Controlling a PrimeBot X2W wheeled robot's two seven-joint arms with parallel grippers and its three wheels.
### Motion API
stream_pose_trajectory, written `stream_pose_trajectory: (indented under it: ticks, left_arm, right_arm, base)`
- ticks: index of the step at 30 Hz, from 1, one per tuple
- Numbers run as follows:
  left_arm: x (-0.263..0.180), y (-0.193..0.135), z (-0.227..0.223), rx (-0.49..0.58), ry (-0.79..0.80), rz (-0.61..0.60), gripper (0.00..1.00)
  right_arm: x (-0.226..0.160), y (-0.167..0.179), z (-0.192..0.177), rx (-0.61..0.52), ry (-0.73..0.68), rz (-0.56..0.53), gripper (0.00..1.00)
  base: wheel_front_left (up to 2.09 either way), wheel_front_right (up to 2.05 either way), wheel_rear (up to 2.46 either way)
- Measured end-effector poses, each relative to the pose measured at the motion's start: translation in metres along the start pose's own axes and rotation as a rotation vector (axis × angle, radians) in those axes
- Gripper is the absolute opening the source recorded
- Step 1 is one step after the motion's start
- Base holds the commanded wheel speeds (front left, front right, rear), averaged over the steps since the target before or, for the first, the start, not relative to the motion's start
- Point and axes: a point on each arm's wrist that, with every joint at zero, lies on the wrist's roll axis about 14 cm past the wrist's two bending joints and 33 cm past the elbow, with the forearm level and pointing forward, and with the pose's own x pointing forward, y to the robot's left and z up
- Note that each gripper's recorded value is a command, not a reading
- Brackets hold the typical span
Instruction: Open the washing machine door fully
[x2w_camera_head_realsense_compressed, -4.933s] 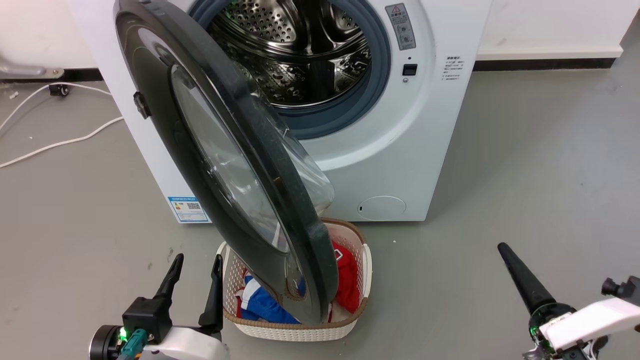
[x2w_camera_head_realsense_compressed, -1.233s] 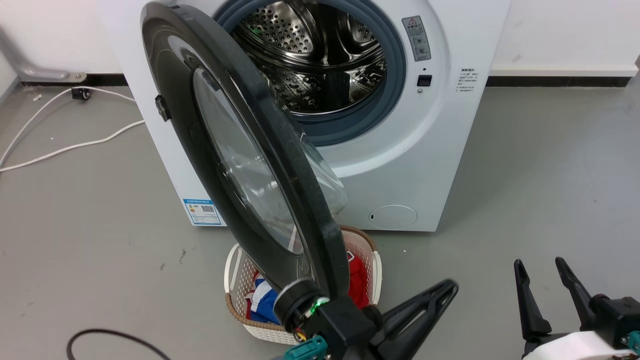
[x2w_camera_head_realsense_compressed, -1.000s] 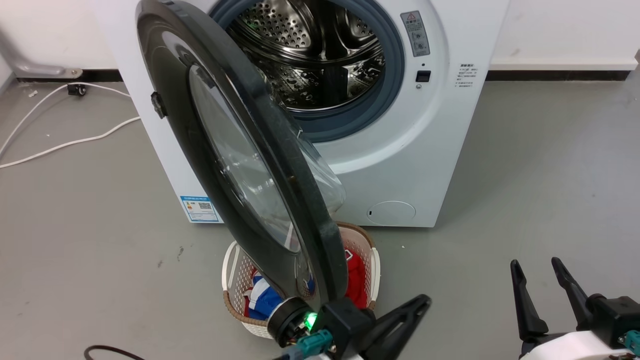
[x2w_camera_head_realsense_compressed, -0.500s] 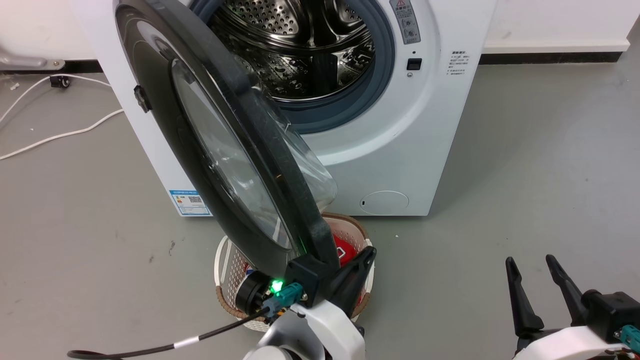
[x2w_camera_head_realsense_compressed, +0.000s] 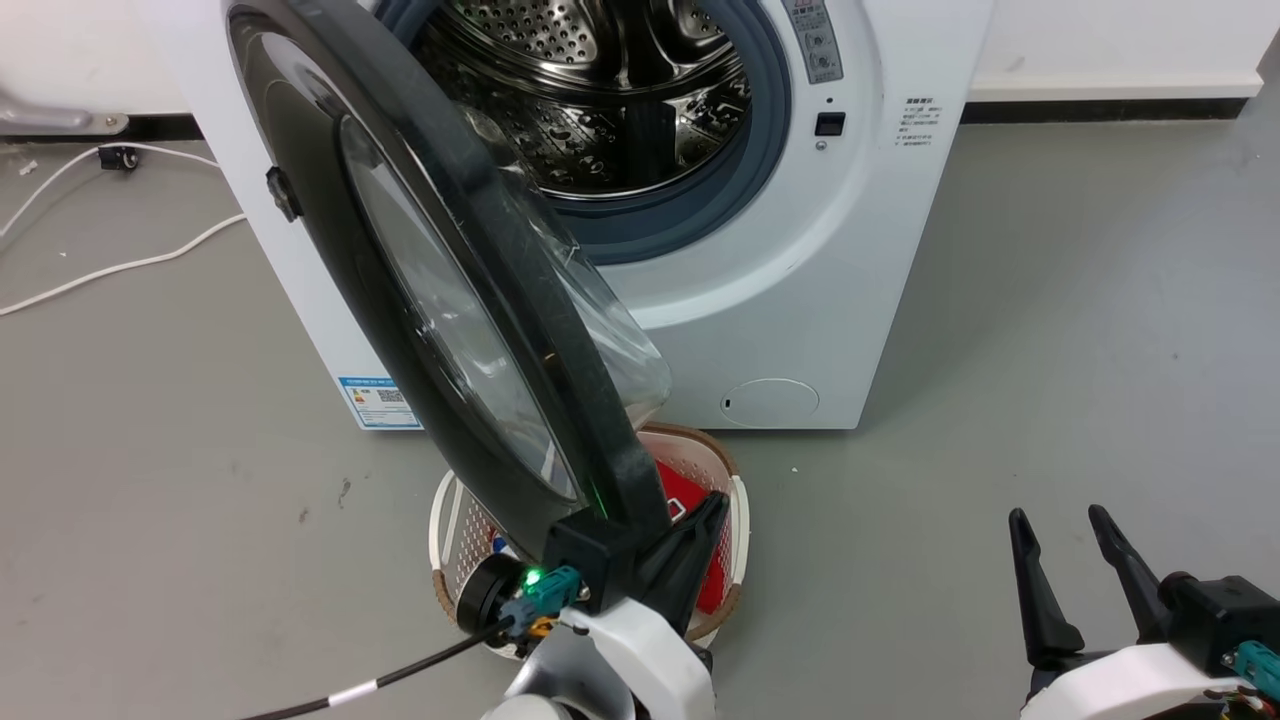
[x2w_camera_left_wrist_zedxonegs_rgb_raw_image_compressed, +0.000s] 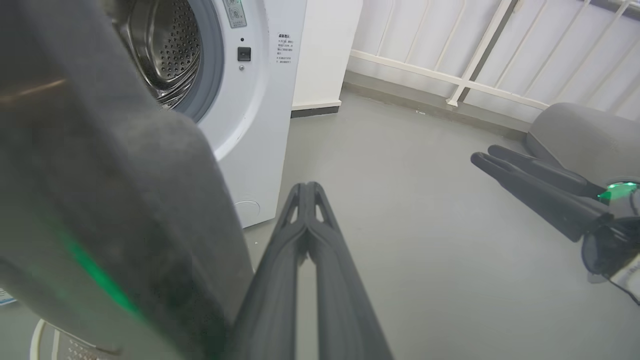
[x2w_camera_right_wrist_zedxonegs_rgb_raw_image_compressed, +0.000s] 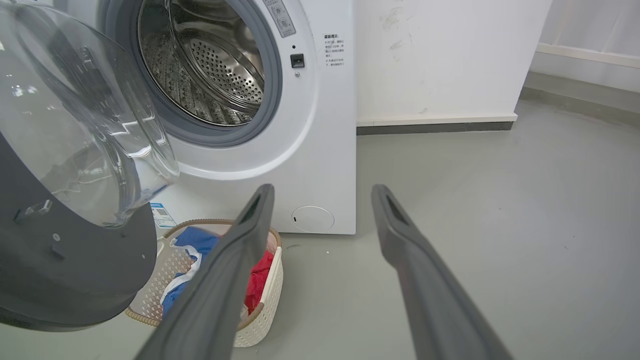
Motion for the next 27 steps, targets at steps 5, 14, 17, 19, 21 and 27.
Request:
stream_pose_trajectory:
  ticks: [5,14,17,19,21,27]
  left_arm:
    - [-0.011,0.005,-0.002,-0.021,-0.002,0.038,0.00]
    - [-0.041,0.025,-0.002,-0.065,-0.022,0.163,0.00]
    - [-0.052,0.034,0.000,-0.070,-0.036,0.215,0.00]
    - [-0.061,0.041,0.002,-0.072,-0.046,0.254,0.00]
    - [-0.069,0.048,0.003,-0.077,-0.055,0.292,0.00]
    - [-0.094,0.070,0.005,-0.079,-0.076,0.405,0.00]
  right_arm:
    - [0.002,0.003,0.000,0.000,-0.001,0.011,1.00]
    - [0.012,0.020,0.000,-0.001,0.000,0.065,1.00]
    - [0.014,0.025,0.000,-0.003,-0.002,0.083,1.00]
    - [0.016,0.030,0.000,-0.003,-0.002,0.096,1.00]
    - [0.019,0.035,-0.001,-0.004,-0.001,0.113,1.00]
    - [0.028,0.054,-0.003,-0.006,0.007,0.171,1.00]
  base:
    - [0.00,0.00,0.00]
    - [0.00,0.00,0.00]
    - [0.00,0.00,0.00]
    - [0.00,0.00,0.00]
    - [0.00,0.00,0.00]
    - [0.00,0.00,0.00]
